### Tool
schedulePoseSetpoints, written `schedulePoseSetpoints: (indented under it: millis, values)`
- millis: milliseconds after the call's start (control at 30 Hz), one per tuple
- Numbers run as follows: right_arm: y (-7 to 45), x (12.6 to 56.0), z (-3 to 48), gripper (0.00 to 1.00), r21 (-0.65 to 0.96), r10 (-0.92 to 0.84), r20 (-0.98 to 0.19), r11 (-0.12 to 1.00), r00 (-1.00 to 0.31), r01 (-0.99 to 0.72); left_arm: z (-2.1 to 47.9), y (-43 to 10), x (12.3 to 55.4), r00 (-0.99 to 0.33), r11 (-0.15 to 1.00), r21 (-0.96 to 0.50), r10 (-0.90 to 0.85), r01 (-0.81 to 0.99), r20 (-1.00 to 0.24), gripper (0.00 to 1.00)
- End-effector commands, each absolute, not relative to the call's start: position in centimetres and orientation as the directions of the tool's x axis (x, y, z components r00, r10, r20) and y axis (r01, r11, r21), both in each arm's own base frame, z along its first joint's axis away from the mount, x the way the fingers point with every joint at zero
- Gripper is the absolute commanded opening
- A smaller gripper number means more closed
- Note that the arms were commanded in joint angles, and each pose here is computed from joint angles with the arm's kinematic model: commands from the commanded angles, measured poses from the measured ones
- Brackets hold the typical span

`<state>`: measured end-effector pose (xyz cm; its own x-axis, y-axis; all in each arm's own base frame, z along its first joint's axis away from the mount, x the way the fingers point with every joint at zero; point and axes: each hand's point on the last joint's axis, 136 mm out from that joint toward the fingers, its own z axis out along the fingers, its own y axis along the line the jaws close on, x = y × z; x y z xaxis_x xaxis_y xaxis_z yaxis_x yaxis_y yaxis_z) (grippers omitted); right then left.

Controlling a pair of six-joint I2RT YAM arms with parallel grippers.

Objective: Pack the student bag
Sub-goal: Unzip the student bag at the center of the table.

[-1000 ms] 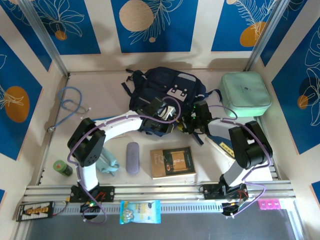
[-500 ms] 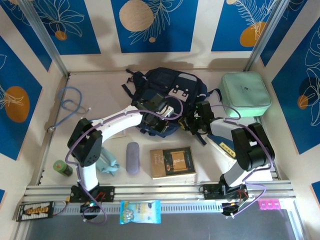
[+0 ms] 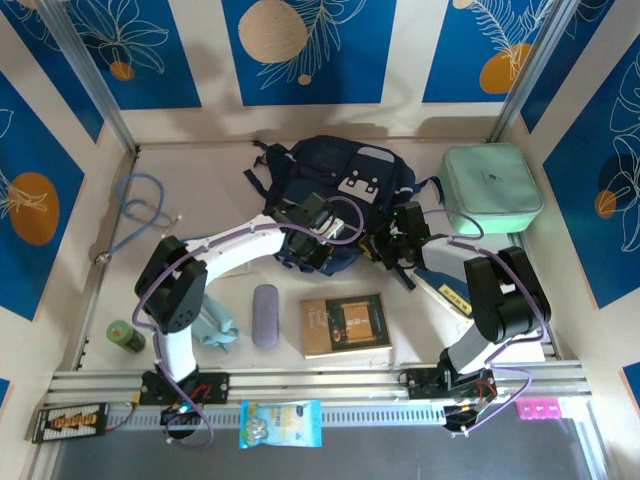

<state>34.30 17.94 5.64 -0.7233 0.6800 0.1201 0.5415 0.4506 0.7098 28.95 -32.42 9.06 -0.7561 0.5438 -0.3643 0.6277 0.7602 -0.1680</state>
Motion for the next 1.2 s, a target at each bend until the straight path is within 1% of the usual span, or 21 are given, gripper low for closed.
schedulePoseSetpoints:
  millis: [0, 133, 500, 667, 767, 933, 1067, 1167]
  values:
    - [18.0, 35.0, 7.1, 0.12, 0.732, 0.675, 0.089, 0.455, -0.732, 0.507, 7.8, -32.2, 29.0, -0.778, 0.780, -0.172, 0.524, 0.602, -0.346, 0.01]
    - [18.0, 35.0, 7.1, 0.12, 0.734, 0.674, 0.089, 0.453, -0.733, 0.506, 7.3, -32.3, 29.2, -0.783, 0.783, -0.176, 0.520, 0.597, -0.342, 0.13]
    - [18.3, 35.2, 7.6, 0.12, 0.743, 0.668, 0.087, 0.450, -0.739, 0.495, 6.2, -32.5, 29.5, -0.802, 0.801, -0.175, 0.503, 0.572, -0.321, 0.25]
    - [18.5, 35.1, 7.8, 0.12, 0.746, 0.665, 0.087, 0.451, -0.742, 0.491, 8.7, -33.3, 29.4, -0.818, 0.806, -0.239, 0.440, 0.541, -0.370, 0.29]
    - [18.5, 35.1, 7.8, 0.12, 0.746, 0.665, 0.088, 0.449, -0.741, 0.491, 9.7, -33.4, 29.0, -0.838, 0.816, -0.282, 0.386, 0.505, -0.385, 0.29]
    - [18.6, 35.2, 7.8, 0.12, 0.747, 0.664, 0.088, 0.450, -0.743, 0.490, 10.3, -32.3, 28.7, -0.884, 0.869, -0.293, 0.279, 0.398, -0.375, 0.30]
    - [18.6, 35.2, 7.8, 0.12, 0.746, 0.663, 0.088, 0.451, -0.743, 0.490, 10.4, -33.4, 28.6, -0.907, 0.871, -0.349, 0.216, 0.346, -0.361, 0.29]
    - [18.6, 35.2, 7.8, 0.12, 0.746, 0.665, 0.088, 0.449, -0.741, 0.492, 10.0, -34.2, 28.7, -0.916, 0.877, -0.359, 0.191, 0.321, -0.352, 0.26]
